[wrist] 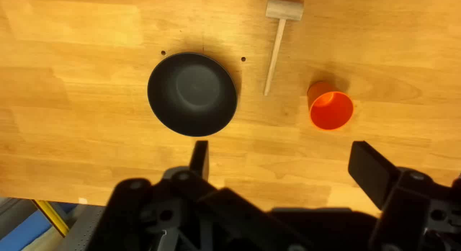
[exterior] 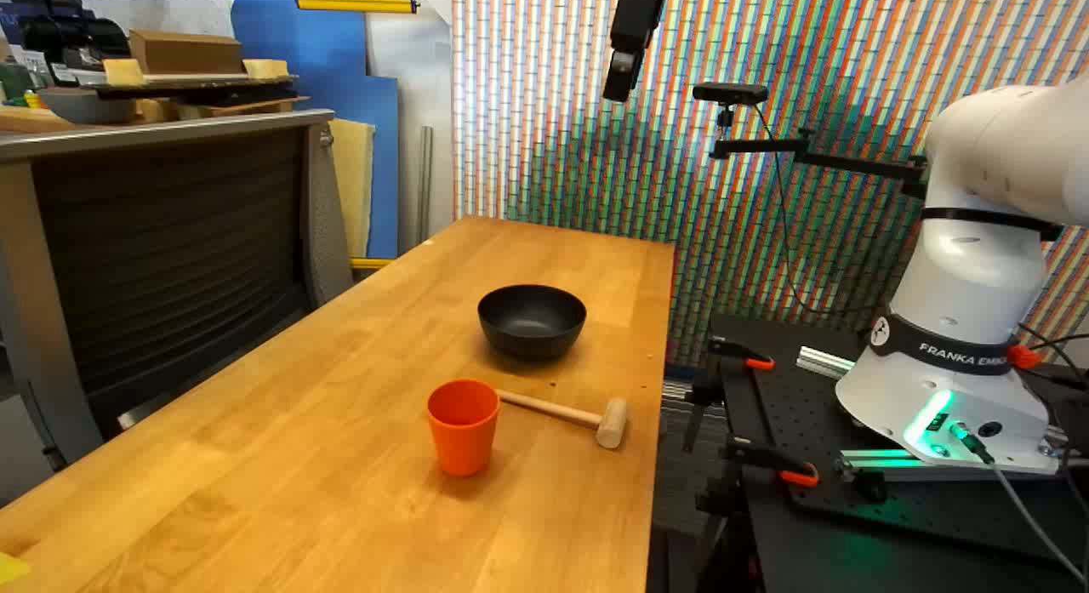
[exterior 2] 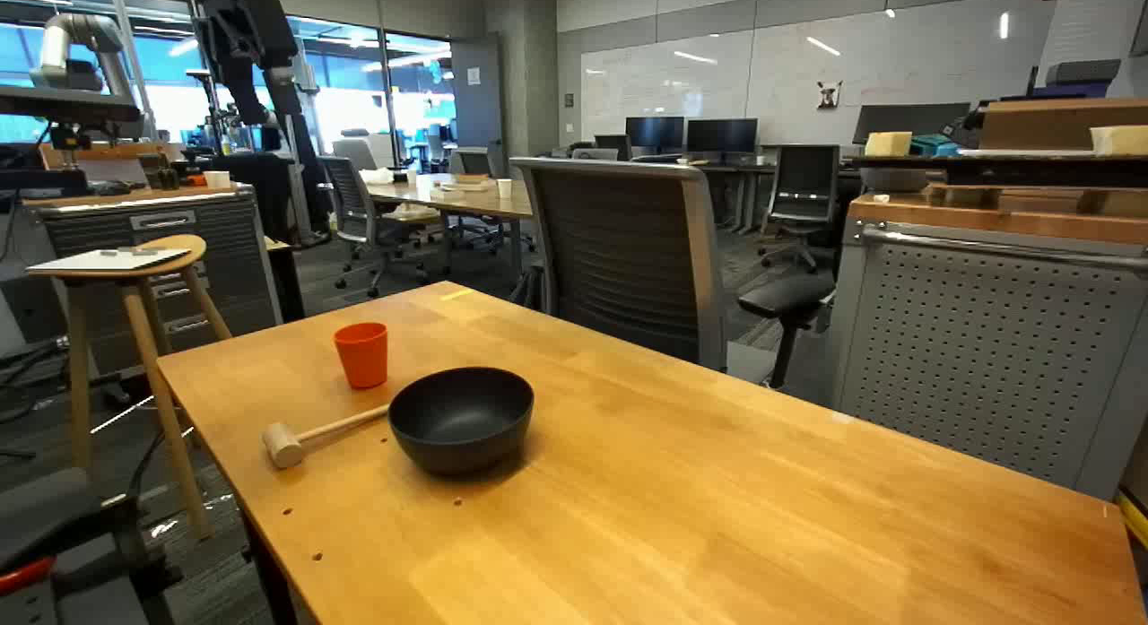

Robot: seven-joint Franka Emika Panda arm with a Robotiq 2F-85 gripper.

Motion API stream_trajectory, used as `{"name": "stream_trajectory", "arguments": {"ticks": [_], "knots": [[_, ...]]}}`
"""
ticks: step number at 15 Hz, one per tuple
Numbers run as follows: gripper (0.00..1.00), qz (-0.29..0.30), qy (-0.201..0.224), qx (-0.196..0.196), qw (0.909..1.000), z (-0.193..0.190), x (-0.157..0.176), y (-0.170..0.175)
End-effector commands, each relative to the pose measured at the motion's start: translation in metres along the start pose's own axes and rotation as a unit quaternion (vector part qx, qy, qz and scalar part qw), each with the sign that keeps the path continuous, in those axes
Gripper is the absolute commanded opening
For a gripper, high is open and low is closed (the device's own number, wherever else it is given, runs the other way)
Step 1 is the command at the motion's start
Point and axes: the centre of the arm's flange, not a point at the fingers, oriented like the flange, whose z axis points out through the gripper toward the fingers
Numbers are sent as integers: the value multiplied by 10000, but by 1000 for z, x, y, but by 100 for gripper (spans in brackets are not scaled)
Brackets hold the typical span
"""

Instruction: Pick up the orange cup and put it in the black bowl.

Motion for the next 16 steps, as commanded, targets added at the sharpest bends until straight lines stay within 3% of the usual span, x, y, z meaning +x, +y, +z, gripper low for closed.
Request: {"name": "stream_trajectory", "arguments": {"ticks": [1,5,12,16], "knots": [[100,0,23,4,10000,-2,1,0],[100,3,96,14,10000,-9,2,0],[100,919,608,-227,9937,86,53,-50],[100,1085,394,-423,9924,156,71,-70]]}}
